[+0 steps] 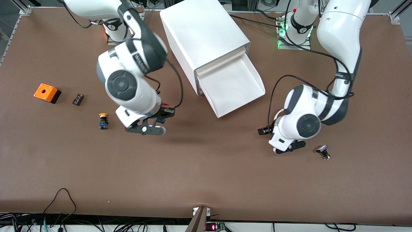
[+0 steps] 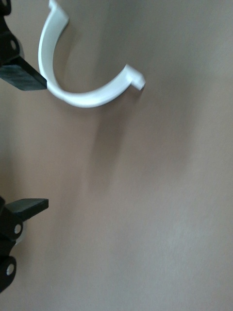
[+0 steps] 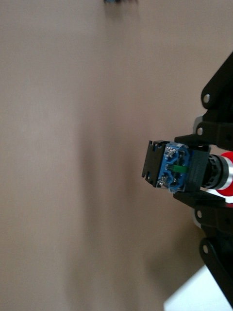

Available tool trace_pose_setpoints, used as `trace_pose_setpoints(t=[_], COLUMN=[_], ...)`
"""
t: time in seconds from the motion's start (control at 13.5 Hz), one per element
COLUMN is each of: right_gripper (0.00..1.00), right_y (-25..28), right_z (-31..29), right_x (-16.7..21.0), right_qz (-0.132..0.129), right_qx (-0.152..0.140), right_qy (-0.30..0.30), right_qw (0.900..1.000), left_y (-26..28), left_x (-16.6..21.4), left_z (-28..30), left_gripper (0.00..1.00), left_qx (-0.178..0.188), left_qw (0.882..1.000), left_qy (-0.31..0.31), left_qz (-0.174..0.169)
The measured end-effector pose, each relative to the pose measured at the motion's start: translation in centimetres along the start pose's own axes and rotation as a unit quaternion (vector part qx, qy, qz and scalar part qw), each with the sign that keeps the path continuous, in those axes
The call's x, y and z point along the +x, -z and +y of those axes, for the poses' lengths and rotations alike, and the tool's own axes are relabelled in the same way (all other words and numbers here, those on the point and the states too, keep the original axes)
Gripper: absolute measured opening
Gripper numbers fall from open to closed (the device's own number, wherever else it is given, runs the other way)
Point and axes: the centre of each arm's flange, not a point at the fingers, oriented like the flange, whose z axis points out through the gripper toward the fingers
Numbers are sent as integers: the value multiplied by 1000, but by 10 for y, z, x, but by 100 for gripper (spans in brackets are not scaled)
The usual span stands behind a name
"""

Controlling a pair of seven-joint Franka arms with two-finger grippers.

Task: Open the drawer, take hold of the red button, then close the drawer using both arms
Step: 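Lift the red button out with the right gripper while the left gripper repositions, then set the red button on the table while the left gripper pushes the drawer shut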

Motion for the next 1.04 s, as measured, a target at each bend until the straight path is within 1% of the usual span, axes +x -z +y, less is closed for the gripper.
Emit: trace_pose_setpoints(t=[0.15, 0.37, 0.52, 0.67, 0.81, 1.04], right_gripper=[40, 40, 40, 40, 40, 40], right_y=[-22, -52, -79, -117, -155, -188], right_z=[39, 90, 120, 153, 180, 205], right_x=[20, 42, 55, 65, 65, 61], right_qz=[-20, -35, -29, -16, -12, -7], right_qx=[-6, -3, 4, 11, 12, 8], right_qy=[26, 57, 81, 101, 109, 110], right_qw=[999, 998, 996, 995, 994, 994], left_y=[-11, -16, -22, -29, -28, -25], left_x=[-31, -77, -98, -112, -128, -150], left_z=[30, 70, 78, 78, 79, 77], left_gripper=[98, 97, 97, 97, 97, 97], left_qx=[-4, 2, 8, 14, 4, -5], left_qw=[999, 997, 997, 997, 997, 997], left_qy=[37, 78, 79, 73, 74, 65], left_qz=[8, 12, 6, -5, -28, -52])
